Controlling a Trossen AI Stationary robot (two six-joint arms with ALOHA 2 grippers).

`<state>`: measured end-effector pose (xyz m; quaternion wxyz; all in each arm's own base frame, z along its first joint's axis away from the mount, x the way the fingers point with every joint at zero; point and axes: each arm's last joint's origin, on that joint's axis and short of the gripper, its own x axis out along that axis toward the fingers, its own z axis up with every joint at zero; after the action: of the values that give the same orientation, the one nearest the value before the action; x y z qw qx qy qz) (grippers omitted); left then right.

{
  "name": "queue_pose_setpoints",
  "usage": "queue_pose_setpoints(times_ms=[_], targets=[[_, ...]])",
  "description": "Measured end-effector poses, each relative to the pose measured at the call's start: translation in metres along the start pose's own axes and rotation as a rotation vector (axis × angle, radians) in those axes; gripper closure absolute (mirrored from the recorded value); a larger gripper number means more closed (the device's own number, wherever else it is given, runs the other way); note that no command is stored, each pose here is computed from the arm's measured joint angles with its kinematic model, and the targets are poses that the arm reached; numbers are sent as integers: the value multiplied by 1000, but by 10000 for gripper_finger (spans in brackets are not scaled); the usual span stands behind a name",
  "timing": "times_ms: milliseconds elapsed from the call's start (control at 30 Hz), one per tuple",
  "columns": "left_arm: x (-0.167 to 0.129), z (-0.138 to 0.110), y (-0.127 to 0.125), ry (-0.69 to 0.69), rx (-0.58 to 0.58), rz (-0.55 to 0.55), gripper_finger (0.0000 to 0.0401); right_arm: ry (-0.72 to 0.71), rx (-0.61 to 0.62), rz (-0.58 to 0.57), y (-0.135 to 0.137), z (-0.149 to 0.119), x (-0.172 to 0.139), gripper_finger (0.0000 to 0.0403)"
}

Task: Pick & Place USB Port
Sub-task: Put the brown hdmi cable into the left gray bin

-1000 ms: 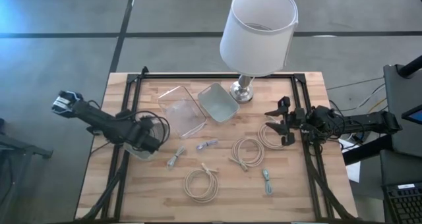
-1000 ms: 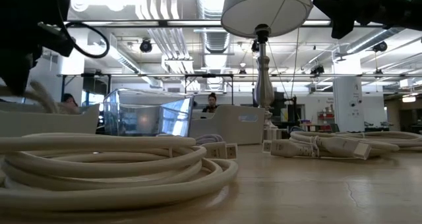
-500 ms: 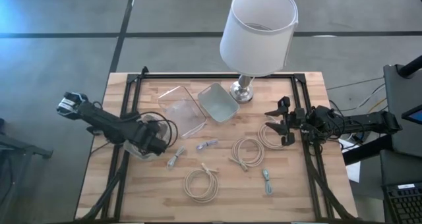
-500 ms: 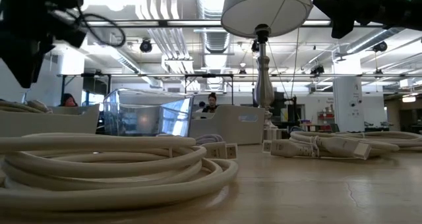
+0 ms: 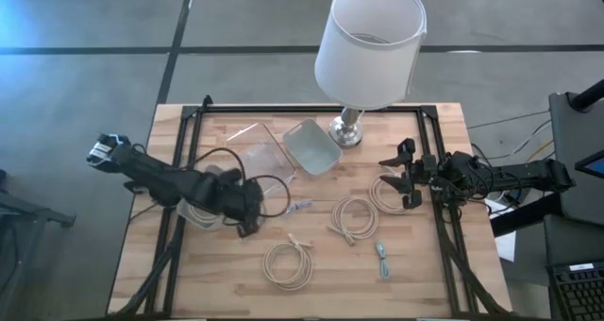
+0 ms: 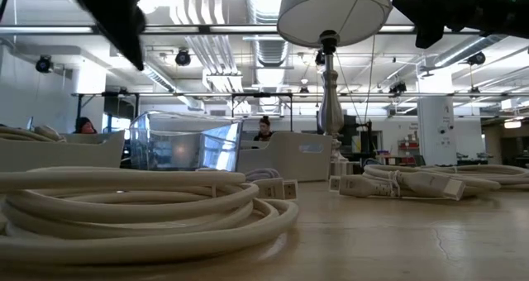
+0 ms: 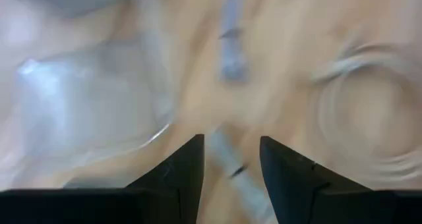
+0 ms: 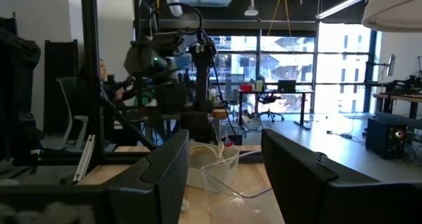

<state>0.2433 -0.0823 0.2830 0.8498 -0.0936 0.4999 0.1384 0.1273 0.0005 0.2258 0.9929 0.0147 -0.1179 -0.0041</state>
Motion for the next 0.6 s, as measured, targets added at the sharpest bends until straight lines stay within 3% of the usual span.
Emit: queue_pose_setpoints(times_ms=[133, 300, 433, 600], targets=[[19, 9, -17, -18, 60, -105, 252, 0, 0, 0, 0, 0, 0, 216], [54, 8, -31, 76, 122, -106, 252, 0, 0, 0, 0, 0, 0, 216], [81, 3, -38, 149, 108, -63, 252, 0, 0, 0, 0, 0, 0, 216], [104, 0, -48, 212, 81, -124, 252, 1, 0, 0, 0, 0, 0, 216]])
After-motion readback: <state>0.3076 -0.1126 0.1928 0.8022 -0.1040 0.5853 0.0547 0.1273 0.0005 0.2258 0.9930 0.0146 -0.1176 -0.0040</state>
